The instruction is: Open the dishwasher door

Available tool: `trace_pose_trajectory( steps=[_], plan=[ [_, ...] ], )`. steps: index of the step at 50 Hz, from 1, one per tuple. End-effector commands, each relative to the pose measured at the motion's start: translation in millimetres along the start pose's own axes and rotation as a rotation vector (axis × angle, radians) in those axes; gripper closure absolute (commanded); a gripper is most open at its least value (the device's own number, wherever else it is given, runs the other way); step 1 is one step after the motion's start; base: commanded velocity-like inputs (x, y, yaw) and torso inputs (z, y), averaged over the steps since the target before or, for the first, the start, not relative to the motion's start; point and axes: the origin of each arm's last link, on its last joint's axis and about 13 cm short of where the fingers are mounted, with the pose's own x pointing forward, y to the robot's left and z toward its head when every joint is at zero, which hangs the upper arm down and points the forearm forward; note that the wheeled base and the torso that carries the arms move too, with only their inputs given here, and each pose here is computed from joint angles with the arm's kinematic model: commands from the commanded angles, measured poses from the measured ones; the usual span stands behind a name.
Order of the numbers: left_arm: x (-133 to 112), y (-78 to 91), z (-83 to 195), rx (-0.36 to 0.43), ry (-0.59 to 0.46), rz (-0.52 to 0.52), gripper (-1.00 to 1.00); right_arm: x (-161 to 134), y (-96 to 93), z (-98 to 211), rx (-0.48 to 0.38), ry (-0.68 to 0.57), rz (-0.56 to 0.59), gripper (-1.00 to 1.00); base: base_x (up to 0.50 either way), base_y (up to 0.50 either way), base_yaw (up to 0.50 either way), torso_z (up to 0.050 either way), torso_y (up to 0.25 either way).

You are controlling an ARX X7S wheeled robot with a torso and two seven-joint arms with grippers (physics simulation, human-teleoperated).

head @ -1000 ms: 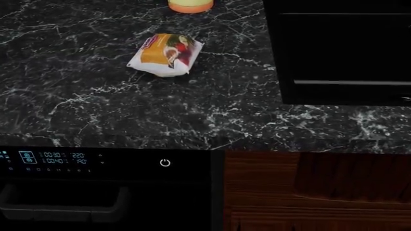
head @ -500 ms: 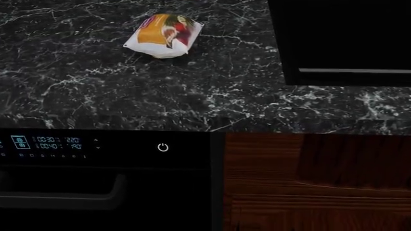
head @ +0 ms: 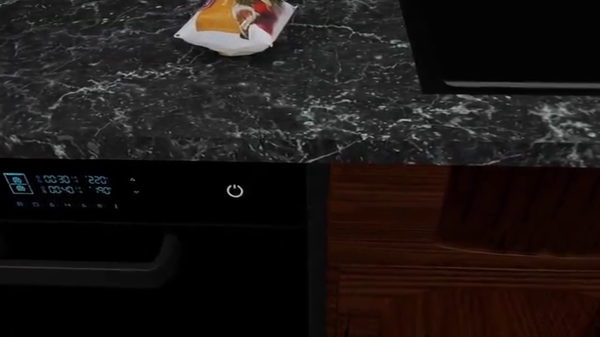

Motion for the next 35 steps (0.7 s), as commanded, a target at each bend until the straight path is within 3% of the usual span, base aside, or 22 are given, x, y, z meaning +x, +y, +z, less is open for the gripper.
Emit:
trace_pose_trajectory(
  steps=[1, 35],
  plan=[
    [0.2, 1.2, -1.0, 0.004, -0.001, 0.005, -1.0, 0.5, 0.9, 0.1, 0.002, 0.0, 0.002, -1.0, 0.0, 0.0, 0.0, -0.05, 0.0],
    [-0.1, 2.5, -1.1, 0.019, -0.006, 0.011, -1.0, -0.4, 0.4, 0.7, 0.008, -0.004, -0.003, -1.0, 0.0, 0.0, 0.0, -0.05, 0.0]
  ],
)
